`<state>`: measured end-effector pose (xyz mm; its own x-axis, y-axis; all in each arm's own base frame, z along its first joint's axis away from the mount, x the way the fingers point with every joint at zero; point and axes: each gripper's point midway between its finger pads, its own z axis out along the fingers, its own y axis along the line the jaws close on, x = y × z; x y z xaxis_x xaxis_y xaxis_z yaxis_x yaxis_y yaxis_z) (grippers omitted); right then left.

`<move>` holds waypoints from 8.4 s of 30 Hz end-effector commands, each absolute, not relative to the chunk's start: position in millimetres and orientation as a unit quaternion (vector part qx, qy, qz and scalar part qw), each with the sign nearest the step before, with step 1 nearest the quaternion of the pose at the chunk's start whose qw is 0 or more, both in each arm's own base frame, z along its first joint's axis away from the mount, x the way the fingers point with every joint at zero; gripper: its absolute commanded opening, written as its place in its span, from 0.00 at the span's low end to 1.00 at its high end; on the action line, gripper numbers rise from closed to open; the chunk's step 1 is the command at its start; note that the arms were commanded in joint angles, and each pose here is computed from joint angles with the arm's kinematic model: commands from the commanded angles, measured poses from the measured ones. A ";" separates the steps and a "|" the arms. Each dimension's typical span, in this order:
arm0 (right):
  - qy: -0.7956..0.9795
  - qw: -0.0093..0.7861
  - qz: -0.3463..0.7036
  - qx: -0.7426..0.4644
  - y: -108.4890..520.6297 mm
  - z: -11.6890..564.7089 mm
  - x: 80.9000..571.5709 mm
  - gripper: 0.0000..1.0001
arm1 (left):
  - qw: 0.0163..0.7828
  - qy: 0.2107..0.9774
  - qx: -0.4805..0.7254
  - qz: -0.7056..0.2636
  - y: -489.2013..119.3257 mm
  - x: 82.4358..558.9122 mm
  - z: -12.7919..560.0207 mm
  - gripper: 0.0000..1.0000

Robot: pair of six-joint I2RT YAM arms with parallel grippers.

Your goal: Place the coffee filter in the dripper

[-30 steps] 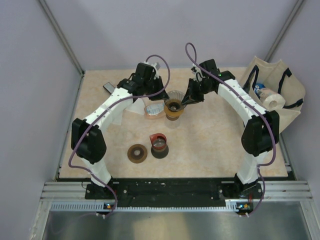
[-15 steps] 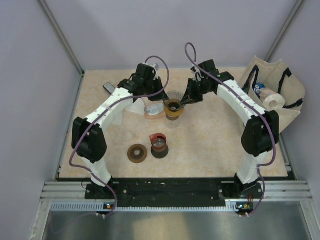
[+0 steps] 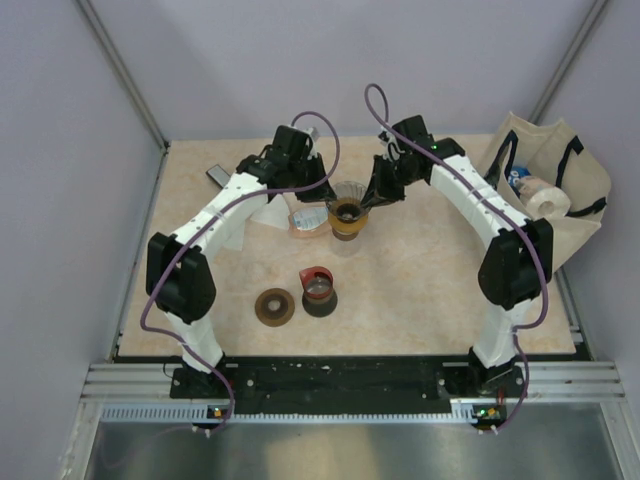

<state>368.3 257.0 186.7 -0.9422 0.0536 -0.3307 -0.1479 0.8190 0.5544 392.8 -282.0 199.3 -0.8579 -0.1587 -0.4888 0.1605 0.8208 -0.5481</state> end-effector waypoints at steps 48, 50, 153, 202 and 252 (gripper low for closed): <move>0.895 0.375 0.237 -0.039 216.8 326.9 403.5 0.99 | 0.359 0.878 0.058 -0.311 -267.2 382.4 322.7 0.99; 0.888 0.412 0.204 -0.014 191.5 337.5 402.2 0.99 | 0.390 0.873 0.048 -0.289 -249.2 374.4 332.2 0.99; 0.727 0.611 0.291 -0.112 155.0 325.6 264.9 0.98 | 0.357 0.896 -0.216 -0.154 -26.8 380.0 214.2 0.00; 0.799 0.413 0.408 -0.156 274.7 272.2 262.1 0.20 | 0.405 0.835 0.285 -0.239 -312.0 264.1 265.2 0.00; 0.592 0.329 0.622 -0.393 267.5 318.2 158.6 0.00 | 0.500 0.687 0.223 -0.478 -247.7 194.4 331.9 0.99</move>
